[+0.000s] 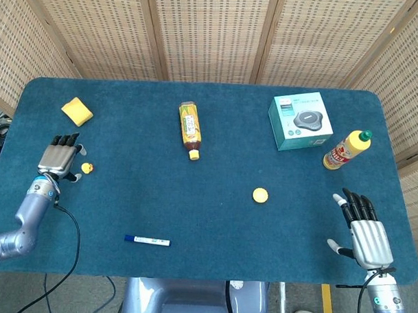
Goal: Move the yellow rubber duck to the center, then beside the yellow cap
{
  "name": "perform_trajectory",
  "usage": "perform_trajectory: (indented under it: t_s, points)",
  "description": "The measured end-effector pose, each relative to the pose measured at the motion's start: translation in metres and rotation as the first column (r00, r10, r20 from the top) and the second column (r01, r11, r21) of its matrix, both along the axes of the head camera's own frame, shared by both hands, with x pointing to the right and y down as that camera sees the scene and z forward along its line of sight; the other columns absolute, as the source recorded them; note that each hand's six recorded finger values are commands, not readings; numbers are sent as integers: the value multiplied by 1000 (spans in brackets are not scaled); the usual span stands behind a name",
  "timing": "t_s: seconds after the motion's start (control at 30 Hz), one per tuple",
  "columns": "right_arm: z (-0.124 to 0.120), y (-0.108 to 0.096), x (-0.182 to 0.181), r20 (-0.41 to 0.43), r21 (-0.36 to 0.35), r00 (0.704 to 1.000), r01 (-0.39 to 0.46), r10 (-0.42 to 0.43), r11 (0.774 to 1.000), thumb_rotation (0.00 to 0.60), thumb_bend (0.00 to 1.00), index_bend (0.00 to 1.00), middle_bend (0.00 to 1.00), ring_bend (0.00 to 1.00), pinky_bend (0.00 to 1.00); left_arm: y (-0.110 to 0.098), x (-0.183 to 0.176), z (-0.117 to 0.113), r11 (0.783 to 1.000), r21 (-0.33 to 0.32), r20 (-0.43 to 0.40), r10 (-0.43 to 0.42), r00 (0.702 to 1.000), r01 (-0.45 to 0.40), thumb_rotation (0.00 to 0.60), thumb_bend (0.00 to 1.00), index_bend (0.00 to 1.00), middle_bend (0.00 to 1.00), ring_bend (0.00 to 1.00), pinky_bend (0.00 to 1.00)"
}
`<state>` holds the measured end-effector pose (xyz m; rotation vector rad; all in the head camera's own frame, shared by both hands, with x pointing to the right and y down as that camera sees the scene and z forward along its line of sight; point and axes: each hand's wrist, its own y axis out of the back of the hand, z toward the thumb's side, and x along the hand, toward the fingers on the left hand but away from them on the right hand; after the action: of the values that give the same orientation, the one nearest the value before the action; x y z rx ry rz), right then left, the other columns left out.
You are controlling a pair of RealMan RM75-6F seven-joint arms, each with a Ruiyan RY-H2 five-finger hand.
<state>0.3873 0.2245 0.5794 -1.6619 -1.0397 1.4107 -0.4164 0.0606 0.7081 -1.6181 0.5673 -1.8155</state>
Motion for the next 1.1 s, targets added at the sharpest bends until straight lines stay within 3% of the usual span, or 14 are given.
perform_trajectory:
  t_s: [0.27,0.63,1.1]
  points:
    - [2,0,-1,1,-7,1000,1,-1,1000,600,0,102,0,0,0,4,-3,13,1000,-25,20,-8,1000,8,600,249,383,0,0,0]
    - [3,1,-2,8,-17,1000,4,-4,1000,600,0,101,0,0,0,-2,-16,17,999,-10,32,-46,998,47,600,250,357,0,0,0]
    - [5,1,-4,13,-22,1000,4,-4,1000,600,0,101,0,0,0,1,-12,31,1000,4,50,-27,998,27,600,249,382,0,0,0]
